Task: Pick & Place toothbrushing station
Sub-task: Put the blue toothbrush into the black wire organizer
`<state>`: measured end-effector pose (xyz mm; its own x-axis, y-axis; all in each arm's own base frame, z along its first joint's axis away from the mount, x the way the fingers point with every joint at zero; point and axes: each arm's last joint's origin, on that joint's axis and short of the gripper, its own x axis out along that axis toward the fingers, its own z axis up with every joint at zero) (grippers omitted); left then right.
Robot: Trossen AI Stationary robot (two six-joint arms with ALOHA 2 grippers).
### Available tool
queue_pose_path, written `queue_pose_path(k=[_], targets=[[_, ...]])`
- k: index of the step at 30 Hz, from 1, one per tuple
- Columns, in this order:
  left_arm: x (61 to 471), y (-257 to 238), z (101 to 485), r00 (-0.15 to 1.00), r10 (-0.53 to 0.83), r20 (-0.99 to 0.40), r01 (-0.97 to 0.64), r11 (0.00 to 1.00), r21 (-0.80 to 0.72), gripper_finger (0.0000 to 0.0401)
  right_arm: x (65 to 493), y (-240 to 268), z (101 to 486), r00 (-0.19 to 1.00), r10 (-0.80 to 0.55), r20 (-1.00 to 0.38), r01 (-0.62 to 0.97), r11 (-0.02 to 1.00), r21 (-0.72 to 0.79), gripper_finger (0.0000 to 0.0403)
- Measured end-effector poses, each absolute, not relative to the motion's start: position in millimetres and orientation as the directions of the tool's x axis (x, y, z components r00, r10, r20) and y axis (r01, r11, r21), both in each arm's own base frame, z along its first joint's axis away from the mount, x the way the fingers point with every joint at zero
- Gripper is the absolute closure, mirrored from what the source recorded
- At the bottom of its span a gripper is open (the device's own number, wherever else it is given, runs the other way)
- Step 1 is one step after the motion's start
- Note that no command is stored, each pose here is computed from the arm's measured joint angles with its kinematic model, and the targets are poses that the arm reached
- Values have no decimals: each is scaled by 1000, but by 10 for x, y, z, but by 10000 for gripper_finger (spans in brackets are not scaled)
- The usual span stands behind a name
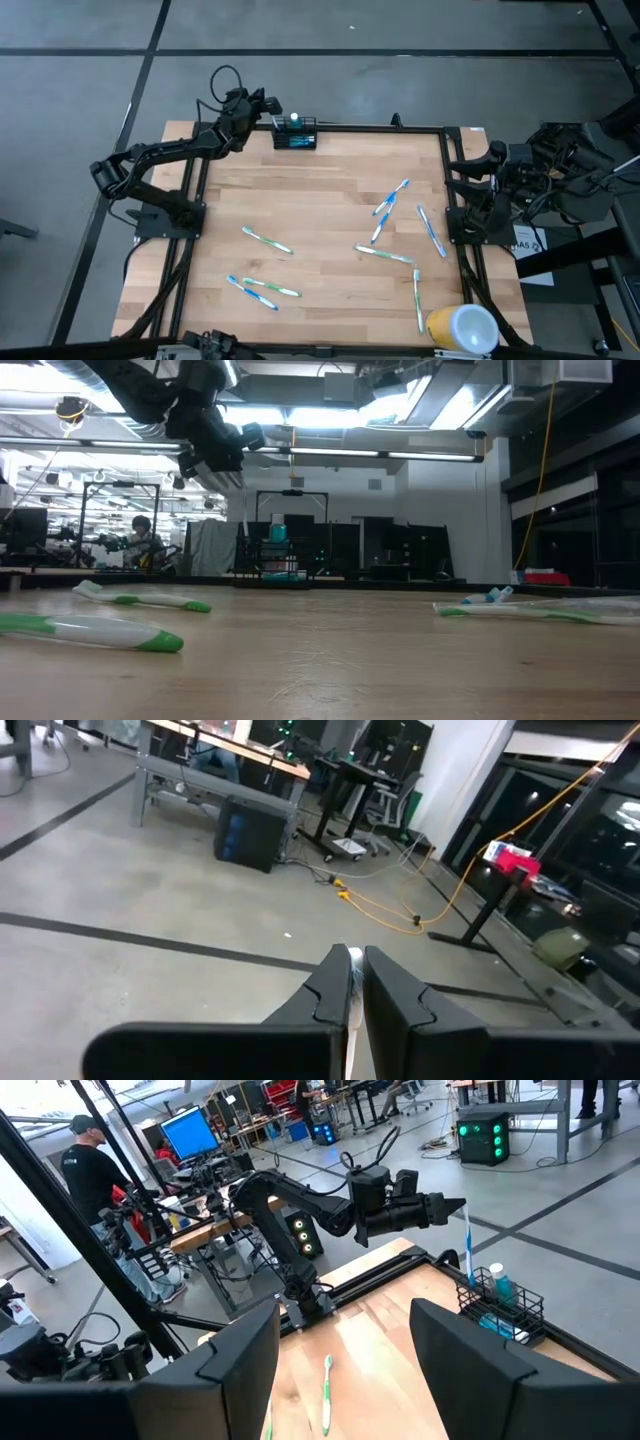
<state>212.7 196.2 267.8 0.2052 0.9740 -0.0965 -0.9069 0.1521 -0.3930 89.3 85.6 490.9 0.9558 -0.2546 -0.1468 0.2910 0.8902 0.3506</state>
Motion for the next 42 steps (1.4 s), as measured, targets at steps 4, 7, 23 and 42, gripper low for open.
queue_pose_path(k=[4, 7, 23, 42], targets=[[2146, 1939, 2696, 220, 972, -85, -901, 170, -399, 391, 892, 854, 4910, 956, -255, -146, 291, 891, 348, 175], [2177, 1925, 2757, 225, 972, -67, -910, 185, -372, 391, 892, 853, 4910, 955, -259, -144, 295, 890, 348, 175], [2257, 1929, 2741, 245, 961, -127, -936, 200, -291, 391, 895, 857, 4909, 954, -262, -144, 297, 890, 347, 175], [2366, 2141, 2384, 231, 951, -205, -939, 164, -302, 390, 895, 857, 4909, 954, -263, -143, 298, 887, 354, 175]])
